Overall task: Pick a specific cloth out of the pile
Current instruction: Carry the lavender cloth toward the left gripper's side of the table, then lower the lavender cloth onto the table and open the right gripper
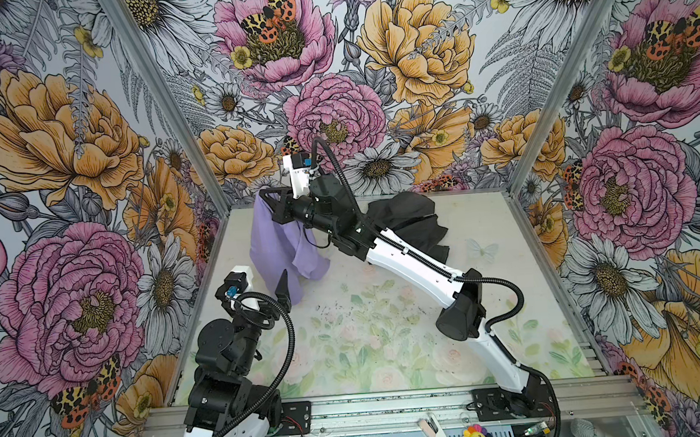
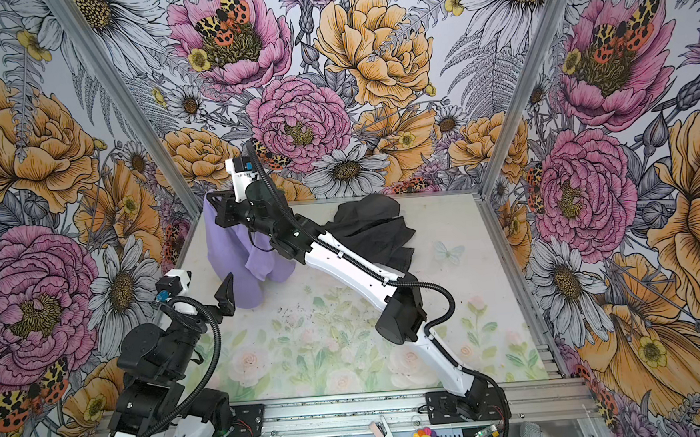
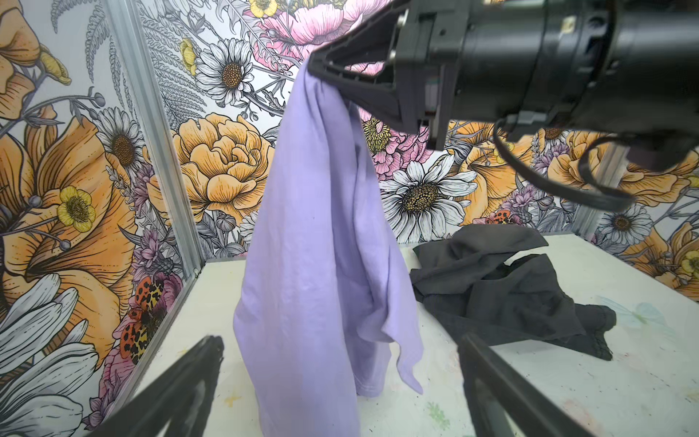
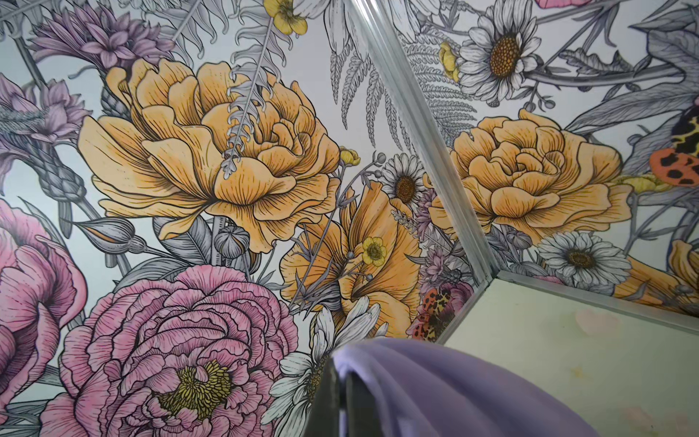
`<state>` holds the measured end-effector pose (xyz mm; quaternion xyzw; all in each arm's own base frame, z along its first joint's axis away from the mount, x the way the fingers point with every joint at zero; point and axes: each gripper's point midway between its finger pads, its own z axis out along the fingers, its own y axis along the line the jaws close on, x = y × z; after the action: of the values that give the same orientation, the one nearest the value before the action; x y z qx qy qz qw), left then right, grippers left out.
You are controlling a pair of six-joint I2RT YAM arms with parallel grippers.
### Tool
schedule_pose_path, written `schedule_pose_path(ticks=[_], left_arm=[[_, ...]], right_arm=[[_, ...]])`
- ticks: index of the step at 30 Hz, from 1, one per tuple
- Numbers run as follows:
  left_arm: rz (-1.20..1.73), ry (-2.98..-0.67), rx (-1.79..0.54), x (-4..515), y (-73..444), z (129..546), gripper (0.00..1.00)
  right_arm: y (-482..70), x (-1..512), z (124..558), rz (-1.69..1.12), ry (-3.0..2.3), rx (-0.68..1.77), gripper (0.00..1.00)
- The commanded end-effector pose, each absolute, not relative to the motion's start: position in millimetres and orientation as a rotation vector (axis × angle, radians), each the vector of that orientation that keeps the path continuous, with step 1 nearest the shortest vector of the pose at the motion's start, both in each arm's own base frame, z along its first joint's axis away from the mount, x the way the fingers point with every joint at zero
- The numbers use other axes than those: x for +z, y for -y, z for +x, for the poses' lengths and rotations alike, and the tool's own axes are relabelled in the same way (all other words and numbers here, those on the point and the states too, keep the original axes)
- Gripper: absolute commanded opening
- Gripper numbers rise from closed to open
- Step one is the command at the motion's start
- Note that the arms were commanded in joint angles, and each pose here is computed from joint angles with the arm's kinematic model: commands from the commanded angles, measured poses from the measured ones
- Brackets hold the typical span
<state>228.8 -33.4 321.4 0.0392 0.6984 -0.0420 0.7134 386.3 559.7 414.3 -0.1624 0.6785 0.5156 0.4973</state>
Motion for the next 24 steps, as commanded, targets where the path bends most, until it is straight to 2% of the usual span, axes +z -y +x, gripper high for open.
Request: schedule_pose_path(ticks=[1, 12, 24], left_arm=[[0.073, -1.546, -0.059, 319, 28, 229, 0.99], [0.06, -1.545, -0.047, 319, 25, 229, 0.99], [0.054, -1.548, -0.039, 318, 23, 230, 0.99]], right_arm=[[-569, 384, 394, -0.371, -1.693, 1.222, 0.0], [-578, 244, 413, -0.337, -1.981, 1.116, 0.0], [-545, 90, 418, -0.246, -2.321, 0.974, 0.0]])
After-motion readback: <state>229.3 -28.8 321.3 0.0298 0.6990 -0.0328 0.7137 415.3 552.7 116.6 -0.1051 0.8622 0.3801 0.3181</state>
